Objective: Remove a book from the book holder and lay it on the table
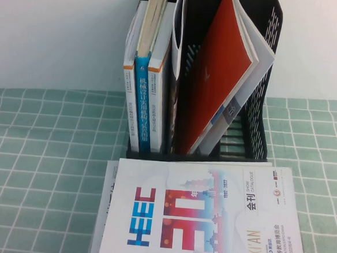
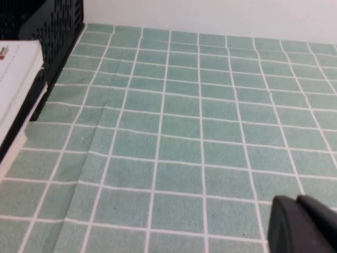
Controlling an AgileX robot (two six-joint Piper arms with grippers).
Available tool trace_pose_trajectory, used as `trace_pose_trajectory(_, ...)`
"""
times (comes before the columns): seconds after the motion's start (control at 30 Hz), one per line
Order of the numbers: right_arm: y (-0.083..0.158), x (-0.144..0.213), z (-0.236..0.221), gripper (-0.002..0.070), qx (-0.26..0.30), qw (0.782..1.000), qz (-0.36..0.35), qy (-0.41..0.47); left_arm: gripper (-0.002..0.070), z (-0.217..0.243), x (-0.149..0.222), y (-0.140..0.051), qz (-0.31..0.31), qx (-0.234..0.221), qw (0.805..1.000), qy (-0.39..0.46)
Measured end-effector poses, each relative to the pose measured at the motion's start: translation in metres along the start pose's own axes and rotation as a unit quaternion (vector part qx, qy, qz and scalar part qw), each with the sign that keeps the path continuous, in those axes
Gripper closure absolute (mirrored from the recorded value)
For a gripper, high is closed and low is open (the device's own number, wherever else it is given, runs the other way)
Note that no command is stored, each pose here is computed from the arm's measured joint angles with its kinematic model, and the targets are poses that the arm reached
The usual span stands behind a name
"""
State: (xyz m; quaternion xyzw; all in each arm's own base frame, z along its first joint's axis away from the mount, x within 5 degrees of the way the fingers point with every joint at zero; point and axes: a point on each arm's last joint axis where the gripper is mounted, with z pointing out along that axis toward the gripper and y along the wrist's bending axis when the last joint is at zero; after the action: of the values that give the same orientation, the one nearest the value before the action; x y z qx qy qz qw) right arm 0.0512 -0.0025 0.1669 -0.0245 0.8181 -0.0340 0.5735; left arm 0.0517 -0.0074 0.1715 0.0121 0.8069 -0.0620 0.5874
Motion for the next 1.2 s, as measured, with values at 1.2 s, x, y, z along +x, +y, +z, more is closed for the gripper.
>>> trace_pose_trajectory(1.2, 0.0000, 0.0000, 0.0000, 0.0678, 0.000, 1.000, 0.000, 0.000, 0.0677, 0.0000, 0.0000, 0.0004, 0.013, -0.002, 1.000, 0.000)
